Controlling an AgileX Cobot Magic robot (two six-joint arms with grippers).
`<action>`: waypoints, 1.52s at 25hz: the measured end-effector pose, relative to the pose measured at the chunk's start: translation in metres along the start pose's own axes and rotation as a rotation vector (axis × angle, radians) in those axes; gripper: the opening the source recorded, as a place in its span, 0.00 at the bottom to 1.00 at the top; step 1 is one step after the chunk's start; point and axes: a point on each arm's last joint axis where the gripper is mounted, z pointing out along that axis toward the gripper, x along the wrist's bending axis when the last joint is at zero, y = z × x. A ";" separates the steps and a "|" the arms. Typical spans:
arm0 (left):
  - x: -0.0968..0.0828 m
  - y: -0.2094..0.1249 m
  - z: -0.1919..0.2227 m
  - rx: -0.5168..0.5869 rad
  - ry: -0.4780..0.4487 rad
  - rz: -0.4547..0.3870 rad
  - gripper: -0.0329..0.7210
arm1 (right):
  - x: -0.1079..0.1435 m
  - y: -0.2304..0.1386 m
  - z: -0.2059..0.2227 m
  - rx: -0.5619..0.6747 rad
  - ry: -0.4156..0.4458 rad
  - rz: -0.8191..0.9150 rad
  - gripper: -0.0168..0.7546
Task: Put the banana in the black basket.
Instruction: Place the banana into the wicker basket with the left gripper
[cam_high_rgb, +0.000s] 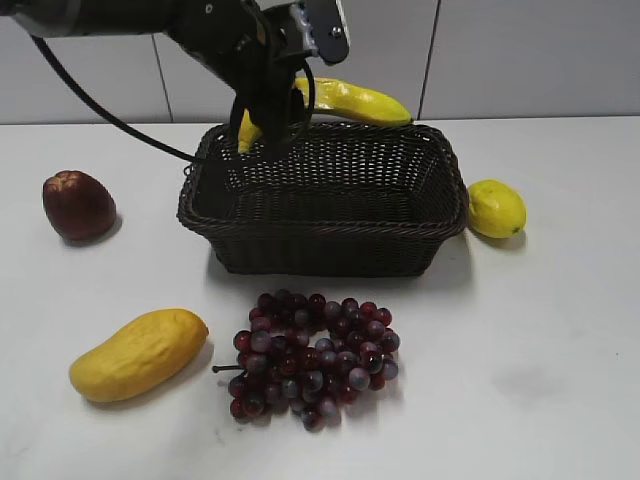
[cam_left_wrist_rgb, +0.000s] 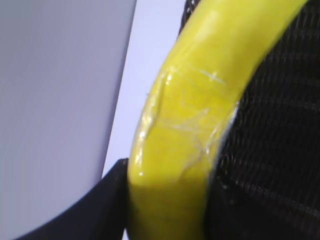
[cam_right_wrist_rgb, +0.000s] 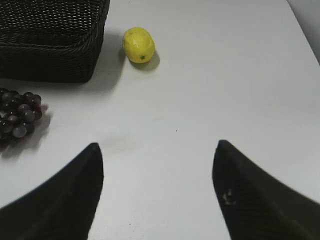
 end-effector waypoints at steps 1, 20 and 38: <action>0.000 0.001 0.001 -0.009 0.008 -0.001 0.59 | 0.000 0.000 0.000 0.000 0.000 0.000 0.69; -0.018 -0.007 0.020 0.039 -0.099 -0.063 0.59 | 0.000 0.000 0.000 0.000 0.000 0.000 0.69; 0.017 0.020 -0.026 0.015 -0.112 -0.249 0.81 | 0.000 0.000 0.000 0.000 0.000 0.000 0.69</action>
